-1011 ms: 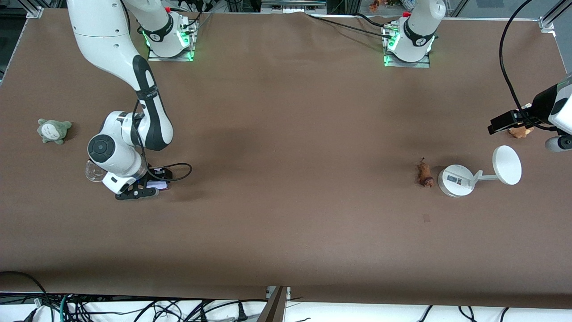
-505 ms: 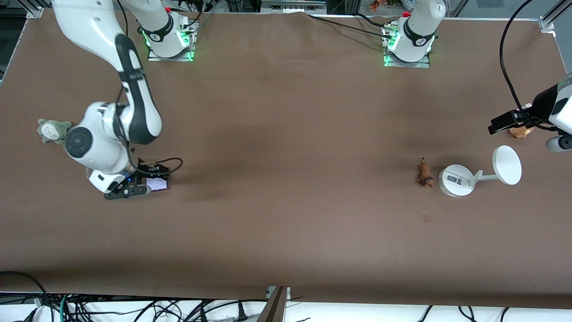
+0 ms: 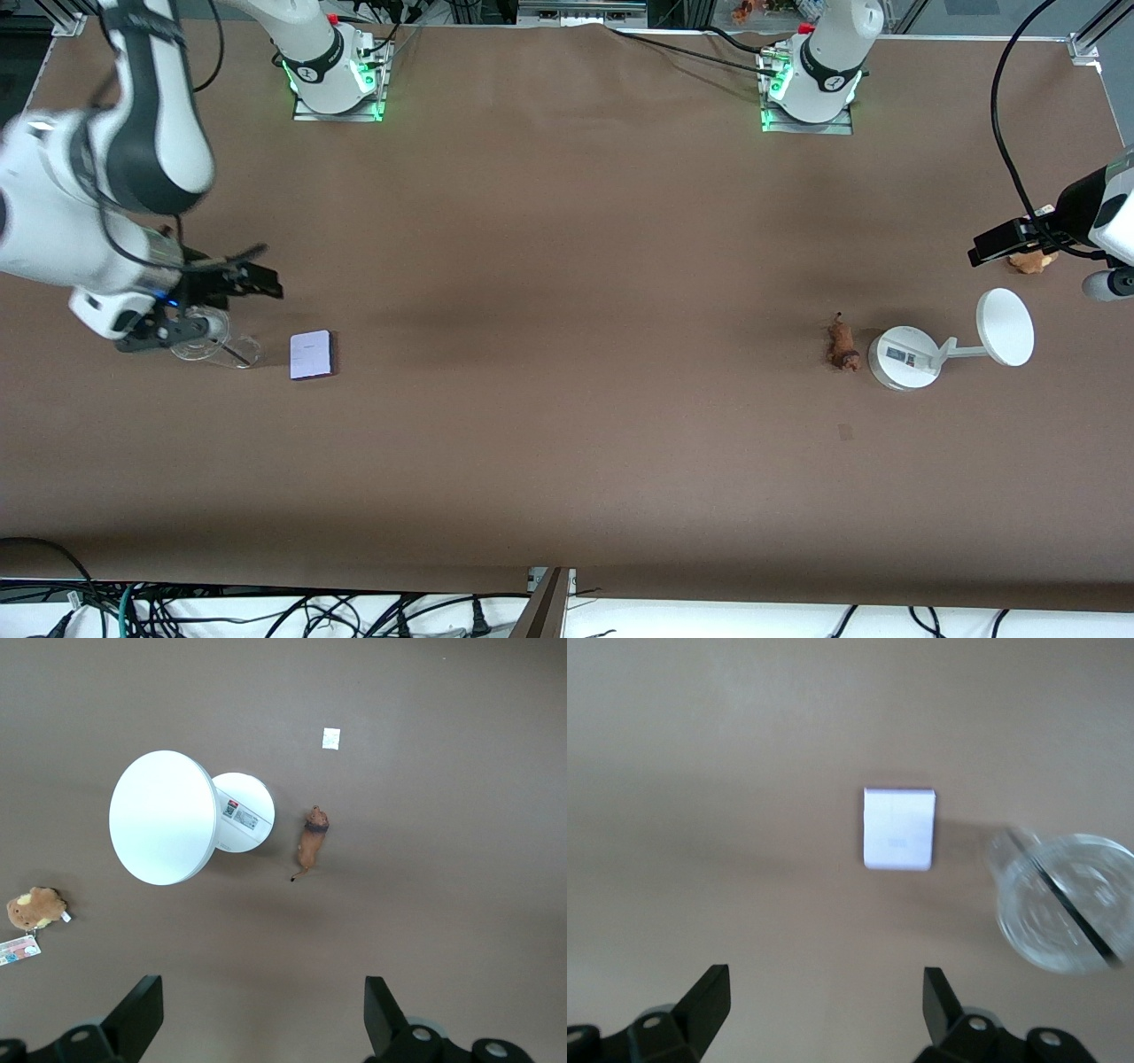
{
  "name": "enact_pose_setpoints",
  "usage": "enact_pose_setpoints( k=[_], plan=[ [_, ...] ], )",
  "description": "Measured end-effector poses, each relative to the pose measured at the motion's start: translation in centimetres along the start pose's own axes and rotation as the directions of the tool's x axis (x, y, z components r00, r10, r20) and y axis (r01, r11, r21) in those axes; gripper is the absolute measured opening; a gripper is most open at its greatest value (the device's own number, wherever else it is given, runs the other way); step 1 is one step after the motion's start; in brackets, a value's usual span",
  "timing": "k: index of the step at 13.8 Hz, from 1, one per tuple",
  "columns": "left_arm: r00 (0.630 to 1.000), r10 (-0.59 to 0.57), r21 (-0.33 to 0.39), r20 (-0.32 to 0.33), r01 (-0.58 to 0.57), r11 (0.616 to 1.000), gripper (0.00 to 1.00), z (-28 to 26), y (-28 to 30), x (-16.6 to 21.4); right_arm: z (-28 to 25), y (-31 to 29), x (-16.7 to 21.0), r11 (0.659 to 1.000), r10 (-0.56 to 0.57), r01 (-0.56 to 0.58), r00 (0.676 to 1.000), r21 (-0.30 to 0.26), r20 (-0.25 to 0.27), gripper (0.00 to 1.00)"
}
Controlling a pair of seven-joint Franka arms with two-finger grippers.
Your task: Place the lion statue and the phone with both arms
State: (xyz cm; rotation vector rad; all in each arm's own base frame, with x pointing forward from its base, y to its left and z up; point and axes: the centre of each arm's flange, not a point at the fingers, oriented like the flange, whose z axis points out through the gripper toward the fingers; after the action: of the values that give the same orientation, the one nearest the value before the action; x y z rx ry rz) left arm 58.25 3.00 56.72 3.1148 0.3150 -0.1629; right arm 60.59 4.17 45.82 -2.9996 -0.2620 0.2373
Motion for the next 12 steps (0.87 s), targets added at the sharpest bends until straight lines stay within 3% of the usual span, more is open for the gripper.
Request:
enact_pose_setpoints(
  k=[3,7,12],
  plan=[
    [1.000,0.000,0.000,0.000,0.000,1.000,1.00,0.0,0.0,0.0,-7.7,-1.9,-2.0,0.999,0.002,0.001,0.998,-0.047,0.060,0.96],
    [1.000,0.000,-0.001,-0.007,0.000,1.000,1.00,-0.3,0.0,0.0,-11.5,-2.7,-3.9,0.995,0.016,-0.004,0.992,-0.099,0.125,0.96],
    [1.000,0.000,0.000,-0.004,0.000,1.000,1.00,-0.4,0.0,0.2,-12.0,-3.8,-3.7,0.993,0.048,-0.034,0.991,-0.115,0.125,1.00]
  ],
)
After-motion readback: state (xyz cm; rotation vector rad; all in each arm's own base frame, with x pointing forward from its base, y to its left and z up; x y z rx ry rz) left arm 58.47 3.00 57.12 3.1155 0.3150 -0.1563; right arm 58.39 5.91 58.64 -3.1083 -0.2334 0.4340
